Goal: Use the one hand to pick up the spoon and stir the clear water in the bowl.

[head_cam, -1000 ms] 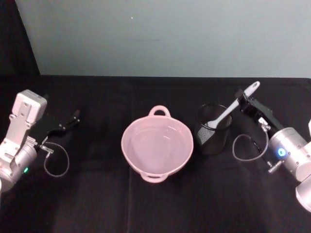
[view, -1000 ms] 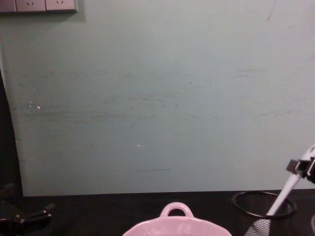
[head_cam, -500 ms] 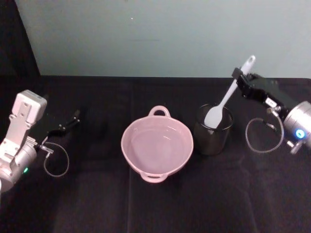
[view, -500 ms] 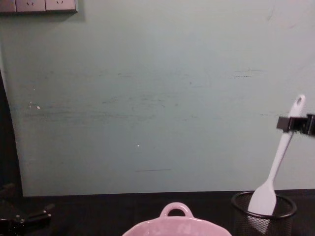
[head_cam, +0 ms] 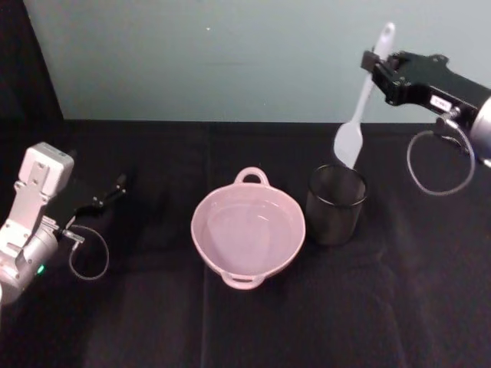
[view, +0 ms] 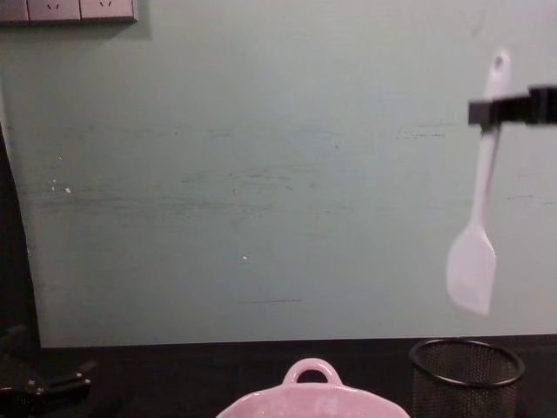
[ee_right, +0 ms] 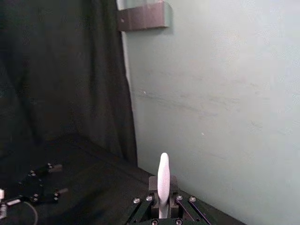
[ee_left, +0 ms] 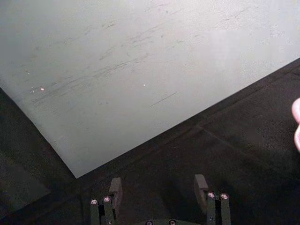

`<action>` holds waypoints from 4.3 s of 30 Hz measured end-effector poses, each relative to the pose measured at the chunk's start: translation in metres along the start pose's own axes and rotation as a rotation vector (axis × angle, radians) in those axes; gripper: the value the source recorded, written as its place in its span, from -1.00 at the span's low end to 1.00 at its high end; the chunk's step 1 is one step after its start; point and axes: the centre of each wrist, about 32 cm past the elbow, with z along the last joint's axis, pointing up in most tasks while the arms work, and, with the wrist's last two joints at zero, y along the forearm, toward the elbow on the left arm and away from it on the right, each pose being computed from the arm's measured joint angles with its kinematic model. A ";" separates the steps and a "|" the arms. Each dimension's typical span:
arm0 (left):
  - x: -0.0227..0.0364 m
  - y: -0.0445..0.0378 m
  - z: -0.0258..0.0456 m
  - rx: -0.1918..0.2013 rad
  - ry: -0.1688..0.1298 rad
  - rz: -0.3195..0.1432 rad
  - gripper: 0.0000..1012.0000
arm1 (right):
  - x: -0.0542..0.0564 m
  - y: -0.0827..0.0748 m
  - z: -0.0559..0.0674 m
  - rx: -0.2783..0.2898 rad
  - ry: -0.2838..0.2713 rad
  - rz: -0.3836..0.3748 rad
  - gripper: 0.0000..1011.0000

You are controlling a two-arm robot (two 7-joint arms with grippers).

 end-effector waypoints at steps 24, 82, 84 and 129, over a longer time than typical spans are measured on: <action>0.0000 0.0000 0.0000 0.000 0.000 0.000 1.00 | -0.028 0.063 -0.038 -0.038 0.117 0.267 -0.78; 0.0000 0.0000 0.0000 0.000 0.000 0.000 1.00 | -0.055 0.108 -0.128 0.024 -0.102 0.140 -0.78; 0.0000 0.0000 0.0000 0.000 0.000 0.000 1.00 | -0.053 0.101 -0.127 0.005 -0.107 0.140 -0.78; 0.0000 0.0000 0.0000 0.000 0.000 0.000 1.00 | -0.084 0.112 -0.136 0.102 -0.087 0.066 -0.78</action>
